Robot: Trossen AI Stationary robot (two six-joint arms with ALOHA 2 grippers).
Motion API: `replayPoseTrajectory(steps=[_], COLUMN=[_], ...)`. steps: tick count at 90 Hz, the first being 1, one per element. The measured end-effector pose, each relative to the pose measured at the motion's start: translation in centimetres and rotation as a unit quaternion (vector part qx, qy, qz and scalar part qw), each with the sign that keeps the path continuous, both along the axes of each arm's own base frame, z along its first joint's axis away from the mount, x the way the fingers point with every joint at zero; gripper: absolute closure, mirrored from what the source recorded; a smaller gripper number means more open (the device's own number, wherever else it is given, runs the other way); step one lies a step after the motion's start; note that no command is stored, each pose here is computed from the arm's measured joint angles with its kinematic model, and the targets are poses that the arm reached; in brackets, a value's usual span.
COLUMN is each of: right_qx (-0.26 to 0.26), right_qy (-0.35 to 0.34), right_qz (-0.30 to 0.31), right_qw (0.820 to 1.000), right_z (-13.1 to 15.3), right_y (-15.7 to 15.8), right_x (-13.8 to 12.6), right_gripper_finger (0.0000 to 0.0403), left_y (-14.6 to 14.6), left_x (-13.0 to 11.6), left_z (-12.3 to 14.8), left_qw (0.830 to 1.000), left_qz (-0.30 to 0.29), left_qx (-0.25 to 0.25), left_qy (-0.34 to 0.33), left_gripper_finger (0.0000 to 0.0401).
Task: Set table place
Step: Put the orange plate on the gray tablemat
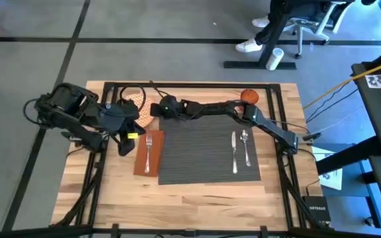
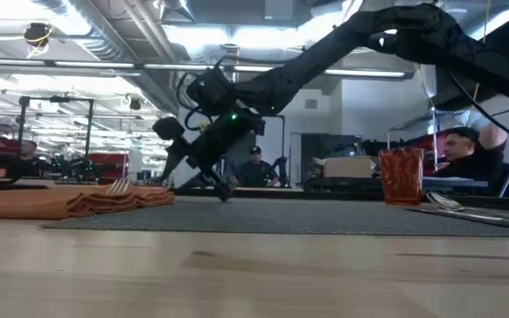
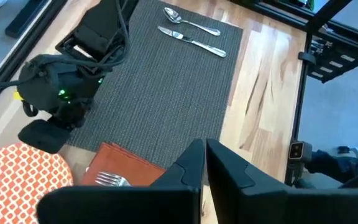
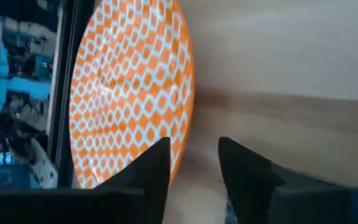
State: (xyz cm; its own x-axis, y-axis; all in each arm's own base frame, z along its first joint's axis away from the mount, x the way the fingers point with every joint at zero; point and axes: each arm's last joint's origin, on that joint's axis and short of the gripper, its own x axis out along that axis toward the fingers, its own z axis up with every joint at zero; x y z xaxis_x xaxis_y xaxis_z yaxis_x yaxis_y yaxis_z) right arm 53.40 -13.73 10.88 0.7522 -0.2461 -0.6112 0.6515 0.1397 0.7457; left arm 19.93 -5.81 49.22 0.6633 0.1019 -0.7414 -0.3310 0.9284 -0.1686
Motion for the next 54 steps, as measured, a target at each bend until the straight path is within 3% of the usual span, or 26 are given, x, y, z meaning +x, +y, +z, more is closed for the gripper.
replayPoseTrajectory(steps=[54], right_qx=[-0.014], right_qy=[0.015], right_qz=[-0.011], right_qw=[1.000], right_z=[-0.06], right_y=[-0.50], right_x=[0.11], right_gripper_finger=[0.0297], left_y=[0.00], left_x=[0.00], left_z=[0.00], left_qw=[1.000], left_qz=[0.003], left_qx=[-0.002], left_qy=[-0.001], left_gripper_finger=[0.0401])
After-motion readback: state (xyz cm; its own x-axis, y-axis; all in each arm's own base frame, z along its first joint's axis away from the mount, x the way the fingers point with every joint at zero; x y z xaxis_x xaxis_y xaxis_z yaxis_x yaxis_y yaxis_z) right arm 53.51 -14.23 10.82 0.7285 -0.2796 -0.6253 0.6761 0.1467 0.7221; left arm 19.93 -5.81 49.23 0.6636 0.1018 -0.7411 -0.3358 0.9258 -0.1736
